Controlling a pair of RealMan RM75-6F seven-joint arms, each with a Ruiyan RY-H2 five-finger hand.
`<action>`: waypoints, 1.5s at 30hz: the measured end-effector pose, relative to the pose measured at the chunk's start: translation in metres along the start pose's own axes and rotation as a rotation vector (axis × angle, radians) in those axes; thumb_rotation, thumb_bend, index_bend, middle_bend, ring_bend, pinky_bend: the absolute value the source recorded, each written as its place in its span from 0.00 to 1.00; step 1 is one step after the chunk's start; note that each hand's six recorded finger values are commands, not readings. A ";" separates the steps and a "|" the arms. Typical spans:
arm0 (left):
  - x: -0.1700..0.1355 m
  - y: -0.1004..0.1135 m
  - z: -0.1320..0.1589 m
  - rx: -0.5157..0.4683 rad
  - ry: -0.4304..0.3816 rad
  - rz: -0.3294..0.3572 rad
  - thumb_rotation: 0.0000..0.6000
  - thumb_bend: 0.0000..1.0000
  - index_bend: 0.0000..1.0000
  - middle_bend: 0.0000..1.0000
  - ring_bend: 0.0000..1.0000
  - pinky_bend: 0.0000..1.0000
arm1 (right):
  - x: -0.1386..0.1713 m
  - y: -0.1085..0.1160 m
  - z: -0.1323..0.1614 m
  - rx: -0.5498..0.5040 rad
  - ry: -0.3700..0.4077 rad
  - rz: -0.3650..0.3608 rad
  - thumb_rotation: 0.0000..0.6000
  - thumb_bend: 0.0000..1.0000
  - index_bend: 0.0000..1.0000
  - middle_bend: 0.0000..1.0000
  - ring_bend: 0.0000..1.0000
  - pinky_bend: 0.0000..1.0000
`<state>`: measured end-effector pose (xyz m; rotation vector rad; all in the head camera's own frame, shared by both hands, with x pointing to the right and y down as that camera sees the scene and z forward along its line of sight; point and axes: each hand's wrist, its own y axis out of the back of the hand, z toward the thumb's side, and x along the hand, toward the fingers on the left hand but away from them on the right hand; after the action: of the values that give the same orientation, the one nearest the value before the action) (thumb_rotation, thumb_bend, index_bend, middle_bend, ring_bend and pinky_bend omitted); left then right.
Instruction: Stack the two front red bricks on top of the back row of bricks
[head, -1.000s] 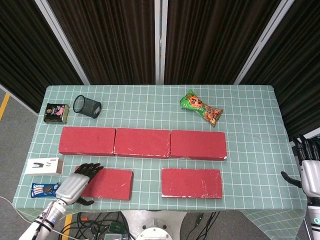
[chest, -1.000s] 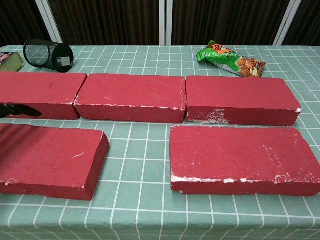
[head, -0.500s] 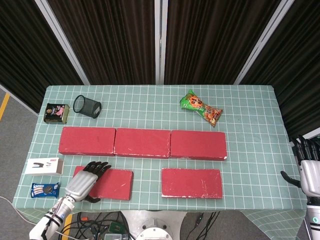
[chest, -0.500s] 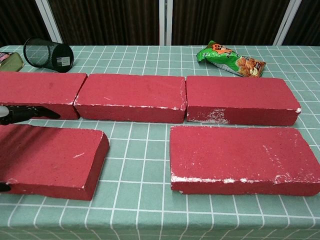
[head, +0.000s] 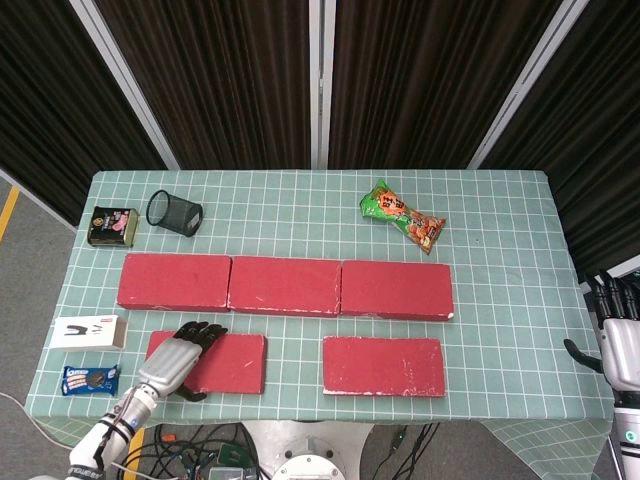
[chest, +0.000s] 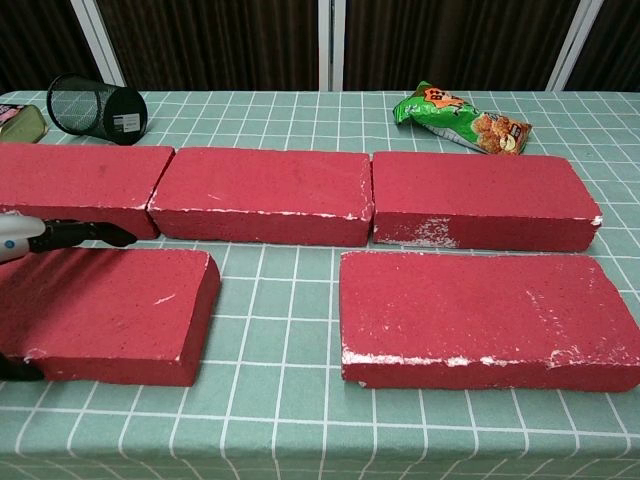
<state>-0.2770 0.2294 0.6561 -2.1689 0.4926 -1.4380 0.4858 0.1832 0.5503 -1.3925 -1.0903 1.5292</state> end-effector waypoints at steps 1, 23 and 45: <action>0.001 0.000 0.000 -0.002 0.001 -0.002 1.00 0.00 0.04 0.06 0.00 0.01 | 0.000 0.000 -0.001 0.000 -0.001 0.000 1.00 0.11 0.00 0.00 0.00 0.00; 0.007 -0.002 0.005 -0.006 0.003 -0.013 1.00 0.01 0.10 0.15 0.00 0.01 | 0.000 -0.002 -0.002 -0.004 -0.007 0.003 1.00 0.13 0.00 0.00 0.00 0.00; -0.007 0.029 0.018 -0.012 -0.041 0.065 1.00 0.03 0.19 0.18 0.00 0.01 | 0.000 0.001 -0.003 -0.005 -0.009 -0.008 1.00 0.13 0.00 0.00 0.00 0.00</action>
<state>-0.2638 0.2137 0.6280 -2.1667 0.5528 -1.3560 0.4891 0.1834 0.5491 -1.3840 -1.1051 1.5295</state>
